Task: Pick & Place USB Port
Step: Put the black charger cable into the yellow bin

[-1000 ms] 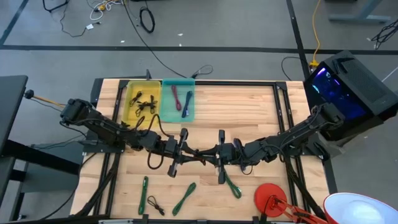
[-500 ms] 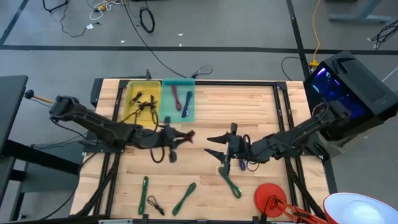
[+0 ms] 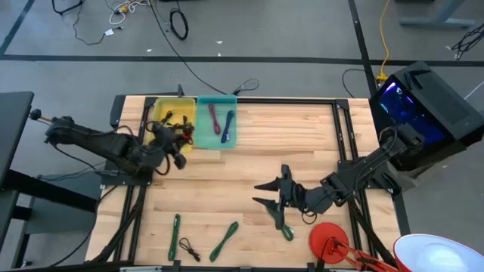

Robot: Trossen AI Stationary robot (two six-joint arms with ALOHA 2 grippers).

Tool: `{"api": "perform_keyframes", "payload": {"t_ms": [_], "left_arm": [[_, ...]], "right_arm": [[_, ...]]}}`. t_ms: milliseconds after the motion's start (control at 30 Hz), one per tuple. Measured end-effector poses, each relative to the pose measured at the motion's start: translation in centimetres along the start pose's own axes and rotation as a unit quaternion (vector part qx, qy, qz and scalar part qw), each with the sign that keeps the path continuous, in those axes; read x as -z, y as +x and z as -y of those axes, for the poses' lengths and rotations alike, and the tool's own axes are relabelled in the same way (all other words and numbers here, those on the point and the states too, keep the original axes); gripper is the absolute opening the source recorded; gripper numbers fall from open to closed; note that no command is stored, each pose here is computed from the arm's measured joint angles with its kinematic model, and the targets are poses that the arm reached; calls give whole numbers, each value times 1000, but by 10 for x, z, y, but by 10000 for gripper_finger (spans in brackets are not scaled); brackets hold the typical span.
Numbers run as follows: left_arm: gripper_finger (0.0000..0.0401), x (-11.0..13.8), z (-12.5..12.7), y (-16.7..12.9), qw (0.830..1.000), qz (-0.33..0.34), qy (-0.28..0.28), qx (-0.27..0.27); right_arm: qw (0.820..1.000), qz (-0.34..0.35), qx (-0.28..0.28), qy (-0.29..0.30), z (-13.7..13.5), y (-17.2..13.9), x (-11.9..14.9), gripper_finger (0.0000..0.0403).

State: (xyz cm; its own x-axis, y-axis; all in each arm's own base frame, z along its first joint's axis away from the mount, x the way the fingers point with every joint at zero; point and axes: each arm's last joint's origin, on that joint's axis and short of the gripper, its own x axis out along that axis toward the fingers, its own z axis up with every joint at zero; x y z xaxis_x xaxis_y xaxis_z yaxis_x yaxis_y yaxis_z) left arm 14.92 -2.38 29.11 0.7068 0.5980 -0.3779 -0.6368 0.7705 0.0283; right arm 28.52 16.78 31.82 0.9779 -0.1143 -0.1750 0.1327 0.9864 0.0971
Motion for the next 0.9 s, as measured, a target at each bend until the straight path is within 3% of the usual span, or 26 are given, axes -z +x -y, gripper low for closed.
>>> {"api": "perform_keyframes", "payload": {"t_ms": [267, 567, 900], "left_arm": [[44, 15, -40, -15, 992, -23, -77, -95], [44, 40, -48, -7, 980, -23, -121, -154], [44, 67, -61, 12, 954, -60, -186, -228]], "right_arm": [[1000, 0, -11, 0, -11, 5, 10, 150], [999, 22, -30, 1, -13, 5, 5, 150], [999, 23, -32, 0, -14, 5, 5, 150]]}}
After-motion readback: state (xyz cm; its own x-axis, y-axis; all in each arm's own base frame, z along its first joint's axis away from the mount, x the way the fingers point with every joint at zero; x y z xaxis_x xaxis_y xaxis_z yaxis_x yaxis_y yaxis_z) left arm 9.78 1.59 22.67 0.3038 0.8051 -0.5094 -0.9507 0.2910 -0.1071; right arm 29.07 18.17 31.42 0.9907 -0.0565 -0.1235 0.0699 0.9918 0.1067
